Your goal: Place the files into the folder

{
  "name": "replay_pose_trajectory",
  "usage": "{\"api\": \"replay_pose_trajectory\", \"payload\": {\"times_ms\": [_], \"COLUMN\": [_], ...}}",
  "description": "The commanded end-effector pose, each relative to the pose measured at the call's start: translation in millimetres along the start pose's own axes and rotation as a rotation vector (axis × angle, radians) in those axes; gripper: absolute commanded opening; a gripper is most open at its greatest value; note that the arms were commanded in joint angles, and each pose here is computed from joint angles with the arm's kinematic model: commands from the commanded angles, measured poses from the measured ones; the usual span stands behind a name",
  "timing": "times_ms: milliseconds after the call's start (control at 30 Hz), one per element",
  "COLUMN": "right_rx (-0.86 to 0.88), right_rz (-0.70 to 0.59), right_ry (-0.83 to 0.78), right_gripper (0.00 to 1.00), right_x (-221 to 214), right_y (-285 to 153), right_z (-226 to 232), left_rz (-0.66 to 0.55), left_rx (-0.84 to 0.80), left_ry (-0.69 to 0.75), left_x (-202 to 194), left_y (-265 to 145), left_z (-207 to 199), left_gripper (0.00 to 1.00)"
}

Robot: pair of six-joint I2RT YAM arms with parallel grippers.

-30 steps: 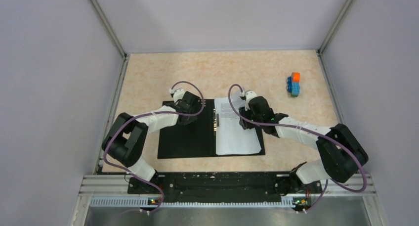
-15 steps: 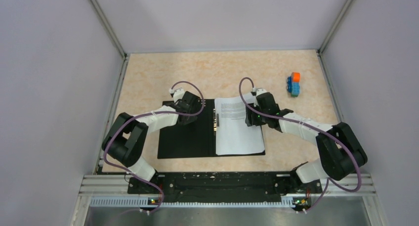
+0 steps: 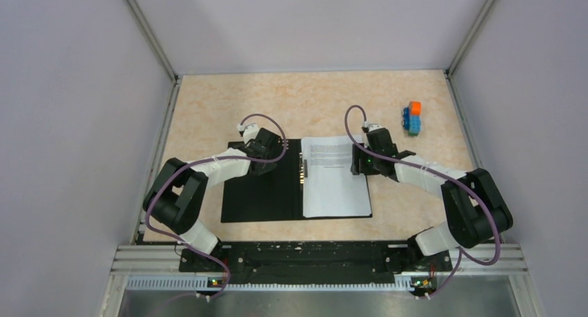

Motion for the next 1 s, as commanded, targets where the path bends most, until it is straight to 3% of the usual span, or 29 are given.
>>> {"api": "replay_pose_trajectory", "payload": {"times_ms": [0,333,533,733,833,967], "right_rx": [-0.016,-0.019,0.025,0.066,0.053,0.054], "right_rz": [-0.076,-0.182,-0.164,-0.116,-0.101,-0.07], "right_ry": [0.045,0.089,0.009,-0.062,-0.097,-0.107], "right_gripper": [0.59,0.52,0.49,0.41,0.38,0.34], "right_x": [32.2,65.3,53.6,32.7,25.3,16.5], "right_y": [-3.7,-39.8,-45.6,-20.7,-3.9,13.4], "right_z": [0.1,13.3,80.9,153.5,175.0,189.6], "left_rz": [0.002,-0.029,-0.108,-0.144,-0.148,-0.145], "left_rx": [-0.001,-0.056,-0.109,-0.138,-0.167,-0.17], "left_ry": [0.004,0.01,0.035,0.023,0.021,0.007], "left_x": [5.7,21.4,51.5,66.9,66.1,62.5], "left_y": [-0.8,-16.6,-45.2,-68.9,-77.6,-84.2], "left_z": [-1.8,-11.3,-14.5,-2.3,1.6,11.2], "left_gripper": [0.35,0.42,0.55,0.66,0.9,0.95]}}
Point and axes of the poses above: each gripper's point midway between its finger pads, its own y axis out along the fingers, its own z axis along the line the jaws close on, x = y × z, the point moved 1 cm from there along -y, back along the fingers, and after that the axes turned 6 degrees about y, right-handed, at the moved point
